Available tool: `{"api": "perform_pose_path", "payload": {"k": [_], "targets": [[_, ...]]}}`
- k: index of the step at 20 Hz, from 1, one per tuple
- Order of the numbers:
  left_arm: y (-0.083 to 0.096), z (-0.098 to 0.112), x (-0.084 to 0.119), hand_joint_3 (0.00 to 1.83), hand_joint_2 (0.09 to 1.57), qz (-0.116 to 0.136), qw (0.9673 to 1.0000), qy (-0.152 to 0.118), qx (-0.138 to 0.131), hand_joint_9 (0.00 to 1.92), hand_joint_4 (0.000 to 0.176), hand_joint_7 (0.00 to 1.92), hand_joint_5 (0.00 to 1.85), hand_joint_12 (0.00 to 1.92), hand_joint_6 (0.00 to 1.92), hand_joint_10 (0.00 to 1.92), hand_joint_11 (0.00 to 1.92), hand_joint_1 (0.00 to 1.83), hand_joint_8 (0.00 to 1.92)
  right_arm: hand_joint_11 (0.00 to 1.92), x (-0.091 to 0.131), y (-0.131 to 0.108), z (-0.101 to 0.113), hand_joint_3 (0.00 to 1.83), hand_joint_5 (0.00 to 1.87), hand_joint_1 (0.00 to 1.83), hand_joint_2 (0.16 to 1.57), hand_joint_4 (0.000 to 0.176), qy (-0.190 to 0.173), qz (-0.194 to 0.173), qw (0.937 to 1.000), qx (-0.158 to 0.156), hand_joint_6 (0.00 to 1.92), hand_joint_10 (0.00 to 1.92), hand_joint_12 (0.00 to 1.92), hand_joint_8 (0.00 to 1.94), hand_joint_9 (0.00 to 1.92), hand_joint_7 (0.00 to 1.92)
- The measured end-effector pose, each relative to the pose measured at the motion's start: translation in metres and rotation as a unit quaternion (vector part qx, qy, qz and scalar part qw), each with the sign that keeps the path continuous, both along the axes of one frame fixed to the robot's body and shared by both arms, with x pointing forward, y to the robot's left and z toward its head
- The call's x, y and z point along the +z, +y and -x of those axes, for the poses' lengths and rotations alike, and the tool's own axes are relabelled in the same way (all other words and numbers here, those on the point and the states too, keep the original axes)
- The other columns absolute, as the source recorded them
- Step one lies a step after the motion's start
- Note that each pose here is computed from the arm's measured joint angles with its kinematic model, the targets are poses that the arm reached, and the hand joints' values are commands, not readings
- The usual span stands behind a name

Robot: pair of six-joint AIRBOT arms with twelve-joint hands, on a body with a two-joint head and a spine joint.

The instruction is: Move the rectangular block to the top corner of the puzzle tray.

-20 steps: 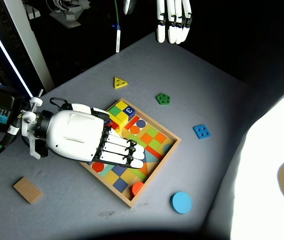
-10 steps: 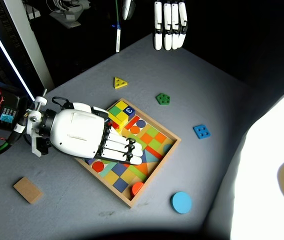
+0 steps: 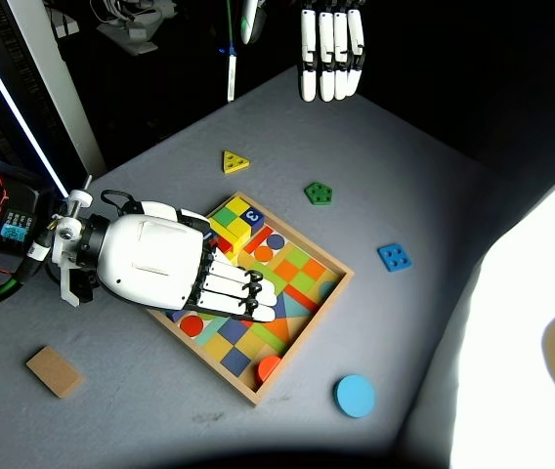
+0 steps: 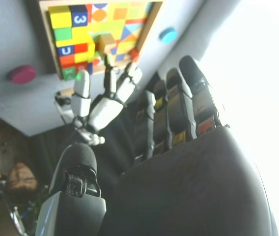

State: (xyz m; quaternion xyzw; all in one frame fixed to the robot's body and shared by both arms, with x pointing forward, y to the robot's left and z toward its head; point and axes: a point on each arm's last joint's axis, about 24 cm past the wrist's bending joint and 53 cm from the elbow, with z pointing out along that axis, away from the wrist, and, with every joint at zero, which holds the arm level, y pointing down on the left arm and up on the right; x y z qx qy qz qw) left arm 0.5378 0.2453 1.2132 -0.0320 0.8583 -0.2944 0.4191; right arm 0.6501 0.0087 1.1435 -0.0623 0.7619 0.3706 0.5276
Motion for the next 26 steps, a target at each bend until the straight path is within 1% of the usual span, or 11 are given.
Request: {"api": "perform_pose_path", "payload": {"k": [3, 5, 9, 13, 14, 15, 17, 19, 22, 25, 26], "targets": [[-0.002, -0.001, 0.004, 0.0, 1.3, 0.006, 1.0, -0.006, 0.0, 0.18, 0.019, 0.2, 0.23, 0.66, 0.01, 0.0, 0.0, 0.06, 0.01, 0.0, -0.001, 0.004, 0.002, 0.0, 0.72, 0.0, 1.17, 0.0, 0.002, -0.001, 1.0, 0.004, 0.17, 0.0, 0.0, 0.01, 0.0, 0.12], [-0.003, -0.002, 0.006, 0.0, 1.31, 0.008, 0.9999, -0.009, -0.001, 0.16, 0.025, 0.18, 0.19, 0.62, 0.0, 0.0, 0.0, 0.03, 0.0, 0.0, -0.003, 0.004, 0.003, 0.0, 0.72, 0.0, 1.16, 0.0, 0.003, 0.001, 1.0, 0.005, 0.17, 0.0, 0.0, 0.01, 0.0, 0.12], [-0.006, -0.003, 0.012, 0.0, 1.3, 0.015, 0.9997, -0.018, -0.003, 0.17, 0.025, 0.19, 0.21, 0.63, 0.01, 0.01, 0.0, 0.04, 0.0, 0.0, -0.004, 0.004, 0.003, 0.0, 0.72, 0.0, 1.17, 0.0, 0.004, 0.002, 1.0, 0.005, 0.17, 0.0, 0.0, 0.01, 0.0, 0.12], [-0.006, -0.003, 0.012, 0.0, 1.3, 0.015, 0.9997, -0.018, -0.004, 0.17, 0.022, 0.18, 0.2, 0.65, 0.0, 0.0, 0.0, 0.04, 0.0, 0.0, -0.004, 0.003, 0.002, 0.0, 0.69, 0.0, 1.17, 0.0, 0.003, 0.002, 1.0, 0.004, 0.17, 0.0, 0.0, 0.0, 0.0, 0.1], [-0.006, -0.003, 0.013, 0.0, 1.31, 0.016, 0.9997, -0.018, -0.004, 0.17, 0.018, 0.18, 0.2, 0.64, 0.0, 0.0, 0.0, 0.04, 0.0, 0.0, -0.004, 0.001, 0.0, 0.0, 0.69, 0.0, 1.17, 0.0, 0.002, 0.003, 1.0, 0.002, 0.17, 0.0, 0.0, 0.0, 0.0, 0.09], [-0.007, -0.004, 0.015, 0.0, 1.3, 0.02, 0.9996, -0.021, -0.004, 0.18, 0.023, 0.19, 0.22, 0.67, 0.01, 0.0, 0.0, 0.05, 0.0, 0.0, -0.004, -0.001, -0.003, 0.0, 0.7, 0.0, 1.18, 0.0, 0.001, 0.005, 1.0, -0.001, 0.17, 0.0, 0.0, 0.01, 0.0, 0.1], [-0.009, -0.005, 0.019, 0.0, 1.3, 0.023, 0.9994, -0.027, -0.006, 0.18, 0.022, 0.2, 0.21, 0.69, 0.0, 0.0, 0.0, 0.06, 0.0, 0.0, -0.004, -0.006, -0.008, 0.0, 0.7, 0.0, 1.18, 0.0, -0.001, 0.006, 0.9999, -0.008, 0.18, 0.0, 0.0, 0.01, 0.0, 0.11], [-0.009, -0.005, 0.019, 0.0, 1.31, 0.024, 0.9993, -0.027, -0.006, 0.17, 0.017, 0.17, 0.2, 0.67, 0.0, 0.0, 0.0, 0.03, 0.0, 0.0, -0.004, -0.01, -0.013, 0.0, 0.69, 0.0, 1.17, 0.0, -0.004, 0.009, 0.9999, -0.013, 0.17, 0.0, 0.0, 0.0, 0.0, 0.1], [-0.01, -0.006, 0.022, 0.0, 1.31, 0.028, 0.9991, -0.03, -0.007, 0.18, 0.017, 0.18, 0.22, 0.66, 0.01, 0.0, 0.0, 0.04, 0.0, 0.0, -0.005, -0.018, -0.021, 0.0, 0.69, 0.0, 1.17, 0.0, -0.007, 0.012, 0.9996, -0.023, 0.18, 0.0, 0.0, 0.01, 0.0, 0.11], [-0.014, -0.007, 0.028, 0.0, 1.31, 0.034, 0.9986, -0.04, -0.01, 0.16, 0.031, 0.16, 0.19, 0.63, 0.0, 0.0, 0.0, 0.02, 0.0, 0.0, -0.005, -0.03, -0.034, 0.0, 0.7, 0.0, 1.17, 0.0, -0.011, 0.015, 0.9991, -0.039, 0.19, 0.0, 0.0, 0.0, 0.0, 0.09], [-0.014, -0.006, 0.023, 0.0, 1.3, 0.025, 0.9991, -0.033, -0.01, 0.17, 0.027, 0.17, 0.2, 0.65, 0.0, 0.0, 0.0, 0.04, 0.0, 0.0, -0.004, -0.033, -0.037, 0.0, 0.69, 0.0, 1.17, 0.0, -0.013, 0.016, 0.9988, -0.044, 0.19, 0.0, 0.0, 0.01, 0.0, 0.11]]}}
